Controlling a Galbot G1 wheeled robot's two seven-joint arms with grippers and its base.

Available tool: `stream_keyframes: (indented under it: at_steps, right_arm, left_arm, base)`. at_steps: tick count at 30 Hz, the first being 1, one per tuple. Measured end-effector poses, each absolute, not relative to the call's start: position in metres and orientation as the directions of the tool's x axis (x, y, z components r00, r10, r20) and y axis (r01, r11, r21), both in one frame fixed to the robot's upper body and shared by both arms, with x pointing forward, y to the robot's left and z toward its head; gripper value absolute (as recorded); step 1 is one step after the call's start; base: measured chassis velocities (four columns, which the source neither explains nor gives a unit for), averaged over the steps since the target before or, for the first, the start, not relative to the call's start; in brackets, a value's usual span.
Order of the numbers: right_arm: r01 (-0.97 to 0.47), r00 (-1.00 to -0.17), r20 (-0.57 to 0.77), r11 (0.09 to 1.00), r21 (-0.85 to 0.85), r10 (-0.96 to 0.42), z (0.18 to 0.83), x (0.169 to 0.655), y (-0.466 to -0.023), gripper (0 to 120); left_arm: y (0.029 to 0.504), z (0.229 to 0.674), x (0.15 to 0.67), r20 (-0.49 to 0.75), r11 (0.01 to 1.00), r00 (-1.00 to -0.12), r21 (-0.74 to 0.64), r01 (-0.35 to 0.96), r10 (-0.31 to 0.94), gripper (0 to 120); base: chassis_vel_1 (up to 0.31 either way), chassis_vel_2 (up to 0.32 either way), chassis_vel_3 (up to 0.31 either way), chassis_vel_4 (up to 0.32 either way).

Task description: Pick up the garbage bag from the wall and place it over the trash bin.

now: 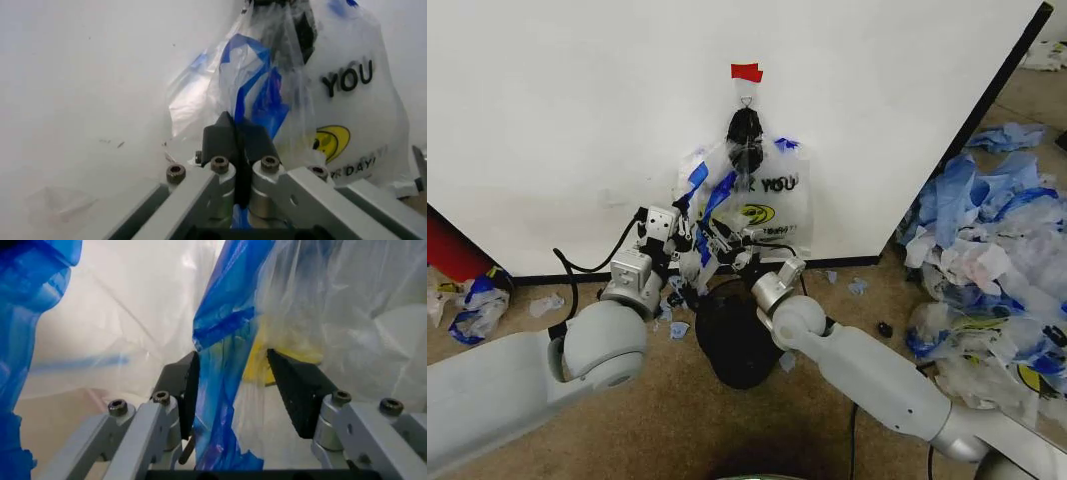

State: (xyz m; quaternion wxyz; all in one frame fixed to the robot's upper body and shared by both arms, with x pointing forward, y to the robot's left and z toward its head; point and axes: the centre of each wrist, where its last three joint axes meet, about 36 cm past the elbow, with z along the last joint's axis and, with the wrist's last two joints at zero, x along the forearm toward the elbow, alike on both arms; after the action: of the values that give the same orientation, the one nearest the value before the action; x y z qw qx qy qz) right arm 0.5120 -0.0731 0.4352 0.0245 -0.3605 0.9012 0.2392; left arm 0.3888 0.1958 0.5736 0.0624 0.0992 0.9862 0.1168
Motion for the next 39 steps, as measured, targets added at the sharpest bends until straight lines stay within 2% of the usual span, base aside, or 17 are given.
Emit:
stream_keyframes:
  at_steps: [12,15,18,22,25,36,39]
  right_arm:
    - [-0.676,-0.725,-0.221,0.610,0.413,-0.653,0.436,0.516,-0.069,38]
    - [-0.681,-0.721,-0.226,0.608,0.408,-0.655,0.439,0.520,-0.067,25]
    - [-0.683,-0.719,-0.232,0.607,0.406,-0.655,0.440,0.521,-0.066,22]
    - [-0.683,-0.720,-0.236,0.607,0.406,-0.652,0.440,0.521,-0.064,6]
    - [-0.682,-0.722,-0.237,0.608,0.406,-0.651,0.439,0.521,-0.064,0]
    - [-0.667,-0.738,-0.253,0.619,0.415,-0.625,0.442,0.523,-0.074,0]
    - [-0.688,-0.718,-0.281,0.590,0.422,-0.637,0.448,0.514,-0.082,0]
  left_arm:
    - [0.194,0.570,0.386,-0.090,0.952,-0.972,0.239,0.189,0.215,0]
    - [0.194,0.570,0.386,-0.090,0.953,-0.972,0.239,0.189,0.216,0]
    - [0.194,0.570,0.386,-0.090,0.953,-0.972,0.238,0.189,0.216,0]
    - [0.195,0.568,0.385,-0.083,0.953,-0.974,0.238,0.187,0.212,0]
    - [0.196,0.566,0.385,-0.079,0.953,-0.974,0.238,0.187,0.211,0]
    - [0.196,0.563,0.386,-0.073,0.954,-0.976,0.236,0.184,0.206,0]
    - [0.197,0.561,0.390,-0.071,0.955,-0.978,0.238,0.175,0.197,0]
  base:
    - [0.000,0.000,0.000,0.000]
    - [0.000,0.000,0.000,0.000]
    - [0.000,0.000,0.000,0.000]
    - [0.000,0.000,0.000,0.000]
    - [0.000,0.000,0.000,0.000]
    - [0.000,0.000,0.000,0.000]
    - [0.000,0.000,0.000,0.000]
